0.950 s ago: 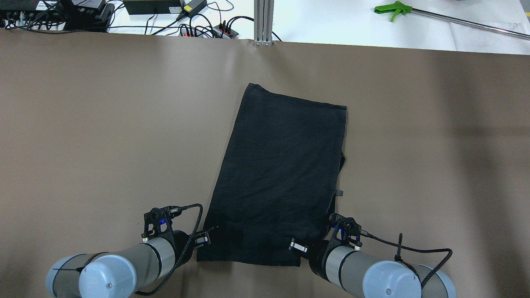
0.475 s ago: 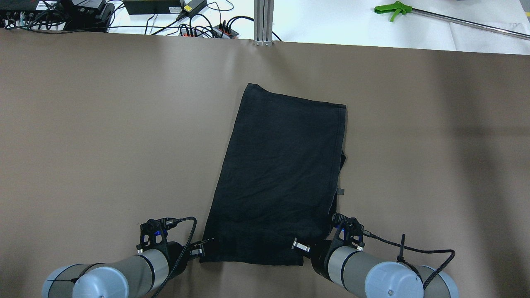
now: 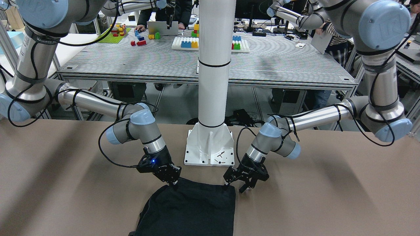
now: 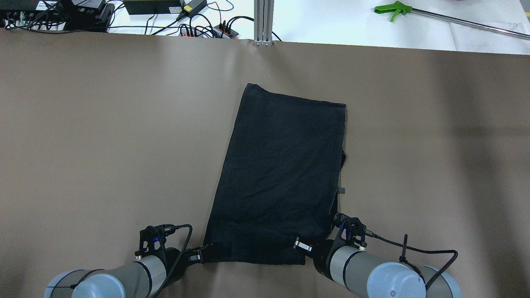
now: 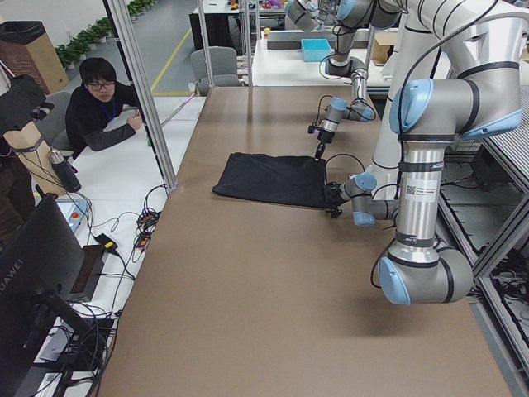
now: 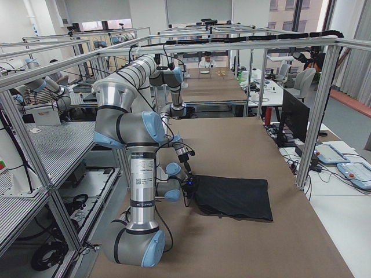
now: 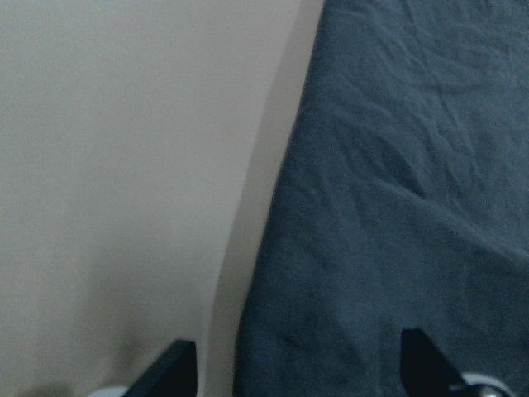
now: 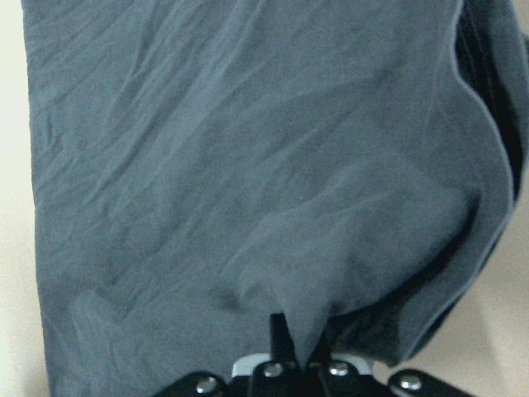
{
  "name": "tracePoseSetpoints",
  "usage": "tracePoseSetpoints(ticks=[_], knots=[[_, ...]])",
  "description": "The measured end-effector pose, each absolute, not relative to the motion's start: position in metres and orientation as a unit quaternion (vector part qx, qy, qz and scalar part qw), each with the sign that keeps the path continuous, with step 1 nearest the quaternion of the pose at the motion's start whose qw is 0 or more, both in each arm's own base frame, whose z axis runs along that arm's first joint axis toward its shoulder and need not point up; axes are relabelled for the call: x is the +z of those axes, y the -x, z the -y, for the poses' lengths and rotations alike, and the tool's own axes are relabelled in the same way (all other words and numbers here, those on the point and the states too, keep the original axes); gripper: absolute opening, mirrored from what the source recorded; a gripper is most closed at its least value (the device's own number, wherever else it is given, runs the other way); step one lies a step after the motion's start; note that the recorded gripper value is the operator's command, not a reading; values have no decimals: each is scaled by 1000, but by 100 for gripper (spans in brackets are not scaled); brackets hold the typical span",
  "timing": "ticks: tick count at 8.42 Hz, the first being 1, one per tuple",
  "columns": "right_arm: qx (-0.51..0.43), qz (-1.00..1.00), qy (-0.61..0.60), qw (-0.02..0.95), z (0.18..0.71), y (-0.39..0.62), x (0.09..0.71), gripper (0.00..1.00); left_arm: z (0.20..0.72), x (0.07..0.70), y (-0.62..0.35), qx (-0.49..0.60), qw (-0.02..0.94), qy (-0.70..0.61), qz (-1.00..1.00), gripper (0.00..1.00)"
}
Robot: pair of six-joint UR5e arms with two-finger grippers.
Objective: Fold clothes
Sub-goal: 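Grasp both near corners of the shirt with both grippers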
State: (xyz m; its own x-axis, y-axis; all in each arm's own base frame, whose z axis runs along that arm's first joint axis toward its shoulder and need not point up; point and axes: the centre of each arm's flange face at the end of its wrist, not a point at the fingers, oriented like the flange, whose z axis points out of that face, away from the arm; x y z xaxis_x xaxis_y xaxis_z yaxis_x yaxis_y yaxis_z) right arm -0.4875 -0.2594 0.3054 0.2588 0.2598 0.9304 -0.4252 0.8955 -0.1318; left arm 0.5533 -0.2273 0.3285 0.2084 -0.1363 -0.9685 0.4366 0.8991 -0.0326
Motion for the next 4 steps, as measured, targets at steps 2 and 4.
tracePoseSetpoints(ticks=[2,4], knots=[[219,569,-75,789,260,486,305,0,220,320,-559,-188,763,-127,-605,46],[220,570,-74,788,258,487,305,0,219,317,-560,-189,761,-128,-607,6]])
